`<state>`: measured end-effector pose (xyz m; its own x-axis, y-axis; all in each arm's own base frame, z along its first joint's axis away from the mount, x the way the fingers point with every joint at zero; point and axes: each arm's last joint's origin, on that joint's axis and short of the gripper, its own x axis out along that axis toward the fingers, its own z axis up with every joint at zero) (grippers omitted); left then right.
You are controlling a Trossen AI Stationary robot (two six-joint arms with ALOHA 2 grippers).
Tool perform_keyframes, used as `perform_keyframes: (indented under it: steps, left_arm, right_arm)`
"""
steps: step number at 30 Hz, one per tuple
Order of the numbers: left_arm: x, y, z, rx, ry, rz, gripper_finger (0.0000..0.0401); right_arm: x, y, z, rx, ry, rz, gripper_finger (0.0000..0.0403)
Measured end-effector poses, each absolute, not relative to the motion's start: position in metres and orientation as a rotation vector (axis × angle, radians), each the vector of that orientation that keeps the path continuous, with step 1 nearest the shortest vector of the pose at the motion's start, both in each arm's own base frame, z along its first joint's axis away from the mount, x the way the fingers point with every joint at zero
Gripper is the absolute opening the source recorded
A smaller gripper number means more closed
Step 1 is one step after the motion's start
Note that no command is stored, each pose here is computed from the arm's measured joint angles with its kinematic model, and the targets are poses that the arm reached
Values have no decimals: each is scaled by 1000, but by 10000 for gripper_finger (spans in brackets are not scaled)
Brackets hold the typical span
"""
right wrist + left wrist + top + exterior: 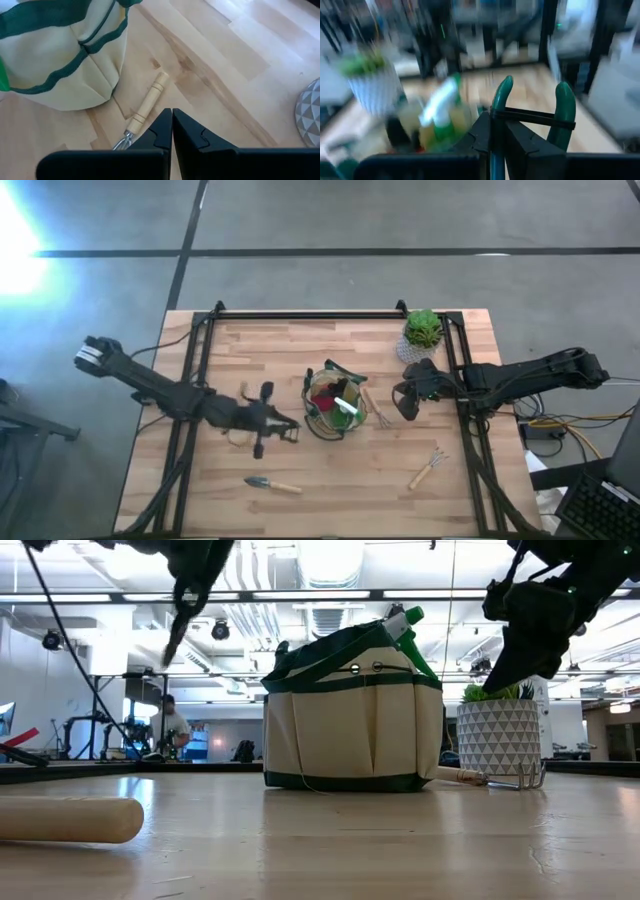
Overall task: Pick & Place Garden tools in Gardening bag
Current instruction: Put the green fruit pruner into the light brown gardening bag
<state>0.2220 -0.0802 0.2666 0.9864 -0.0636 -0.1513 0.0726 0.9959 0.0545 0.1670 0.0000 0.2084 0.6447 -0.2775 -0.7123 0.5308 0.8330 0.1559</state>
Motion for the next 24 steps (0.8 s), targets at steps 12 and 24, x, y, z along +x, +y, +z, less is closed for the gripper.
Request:
perform_keyframes:
  steps: [12,24]
  left_arm:
    - [184,-51,253,-73,-390,13,27]
    - [190,-47,254,-33,-383,42,27]
  right_arm:
    - [172,-1,213,313,673,-455,8]
    - [177,-1,219,268,601,-449,8]
